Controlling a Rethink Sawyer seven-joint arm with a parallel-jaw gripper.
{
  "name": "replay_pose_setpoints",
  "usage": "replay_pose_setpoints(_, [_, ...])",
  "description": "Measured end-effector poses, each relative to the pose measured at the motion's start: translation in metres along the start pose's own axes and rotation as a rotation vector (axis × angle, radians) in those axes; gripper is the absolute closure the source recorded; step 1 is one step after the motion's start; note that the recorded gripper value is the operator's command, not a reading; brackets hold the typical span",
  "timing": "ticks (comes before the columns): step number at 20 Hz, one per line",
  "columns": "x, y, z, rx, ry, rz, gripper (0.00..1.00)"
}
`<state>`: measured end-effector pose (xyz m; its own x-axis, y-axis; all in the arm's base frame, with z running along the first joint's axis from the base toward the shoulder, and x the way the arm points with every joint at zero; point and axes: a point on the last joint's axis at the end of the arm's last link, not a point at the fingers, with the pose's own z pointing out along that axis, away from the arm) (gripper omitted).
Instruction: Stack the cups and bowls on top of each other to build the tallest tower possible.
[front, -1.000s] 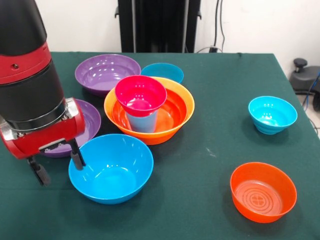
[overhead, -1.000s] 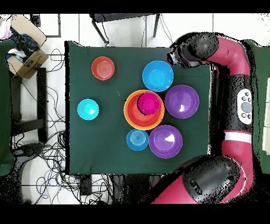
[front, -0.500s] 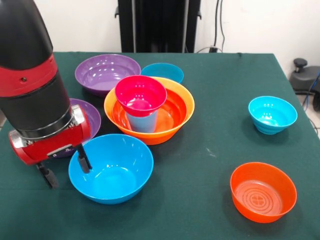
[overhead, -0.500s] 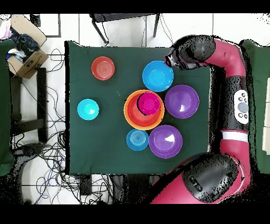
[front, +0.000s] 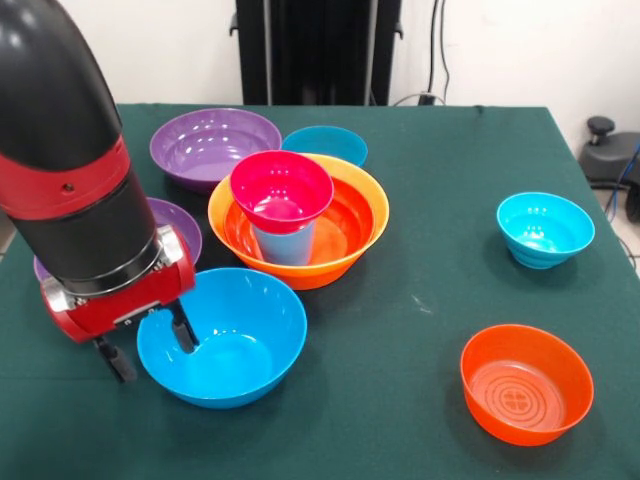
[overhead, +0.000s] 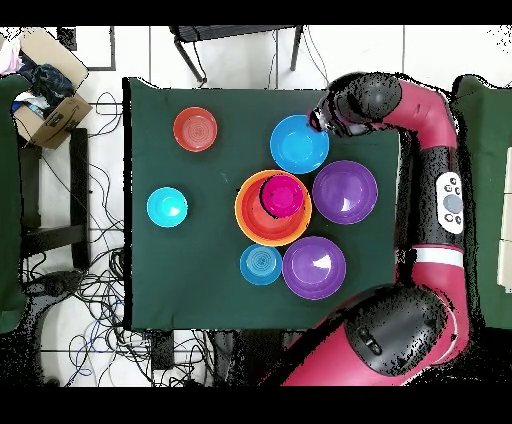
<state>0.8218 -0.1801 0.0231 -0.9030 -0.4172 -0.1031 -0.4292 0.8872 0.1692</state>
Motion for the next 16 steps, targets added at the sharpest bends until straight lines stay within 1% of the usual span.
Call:
replay_pose_setpoints(5, [0.003,-0.001,0.010,-0.009,0.004,0.007,0.00])
replay_pose_setpoints(16, [0.006,-0.009,0.017,-0.004,0.001,0.023,0.00])
